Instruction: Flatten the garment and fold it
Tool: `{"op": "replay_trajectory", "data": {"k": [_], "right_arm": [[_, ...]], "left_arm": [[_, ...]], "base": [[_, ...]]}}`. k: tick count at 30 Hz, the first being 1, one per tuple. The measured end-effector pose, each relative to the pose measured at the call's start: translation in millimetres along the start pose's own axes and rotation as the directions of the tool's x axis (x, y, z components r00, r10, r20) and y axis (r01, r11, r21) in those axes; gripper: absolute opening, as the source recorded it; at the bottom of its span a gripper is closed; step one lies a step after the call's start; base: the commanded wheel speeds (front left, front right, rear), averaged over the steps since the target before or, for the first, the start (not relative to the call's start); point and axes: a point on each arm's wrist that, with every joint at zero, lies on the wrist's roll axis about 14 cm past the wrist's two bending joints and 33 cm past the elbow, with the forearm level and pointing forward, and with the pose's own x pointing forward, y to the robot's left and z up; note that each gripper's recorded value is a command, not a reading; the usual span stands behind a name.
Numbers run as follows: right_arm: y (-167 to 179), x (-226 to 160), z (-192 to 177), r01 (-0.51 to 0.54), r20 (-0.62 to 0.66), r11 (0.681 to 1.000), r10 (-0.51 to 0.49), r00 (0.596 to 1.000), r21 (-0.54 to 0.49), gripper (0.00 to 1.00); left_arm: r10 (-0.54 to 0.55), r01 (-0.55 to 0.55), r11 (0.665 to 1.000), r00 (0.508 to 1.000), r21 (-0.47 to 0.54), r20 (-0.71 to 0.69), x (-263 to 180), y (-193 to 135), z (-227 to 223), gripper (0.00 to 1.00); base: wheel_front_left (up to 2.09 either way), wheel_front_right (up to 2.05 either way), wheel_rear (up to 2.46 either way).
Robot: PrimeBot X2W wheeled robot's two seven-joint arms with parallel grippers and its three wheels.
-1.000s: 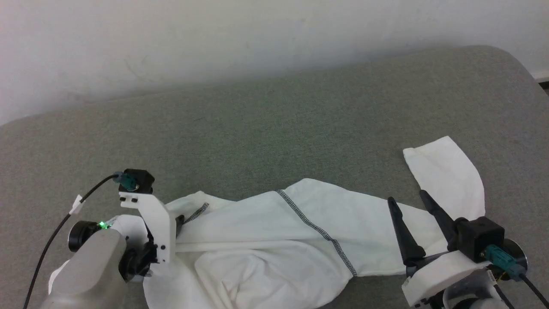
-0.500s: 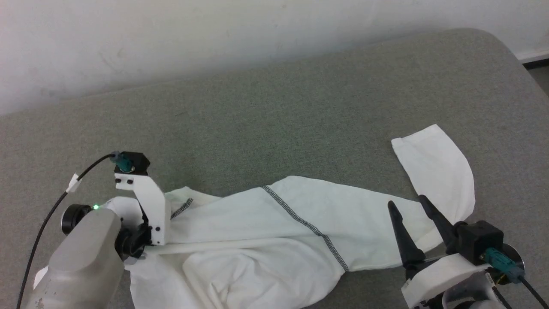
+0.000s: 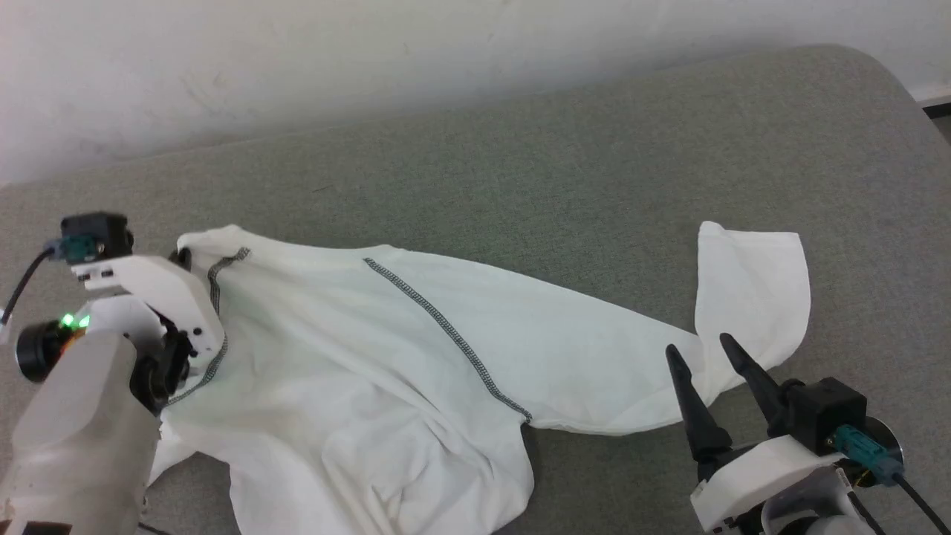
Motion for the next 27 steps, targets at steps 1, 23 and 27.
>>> {"op": "replay_trajectory", "data": {"k": [1, 23, 27], "right_arm": [[0, 0, 0, 0.001, -0.001, 1.0, -0.001, 1.0, 0.0, 1.0], [29, 8, 19, -0.099, 0.056, 0.995, 0.099, 0.994, -0.014, 1.0], [35, 10, 21, -0.118, 0.062, 0.993, 0.118, 0.991, -0.014, 1.0]], "left_arm": [[-0.002, 0.001, 1.0, 1.0, -0.026, -0.012, 0, 0, -7, 0.33], [0.11, -0.045, 0.989, 0.863, -0.143, 0.492, -114, 18, 28, 1.0], [0.174, -0.12, 0.983, 0.839, -0.137, 0.516, -148, 29, 14, 1.0]], "base": [[0.0, 0.0, 0.0], [0.0, 0.0, 0.0], [0.0, 0.0, 0.0]]}}
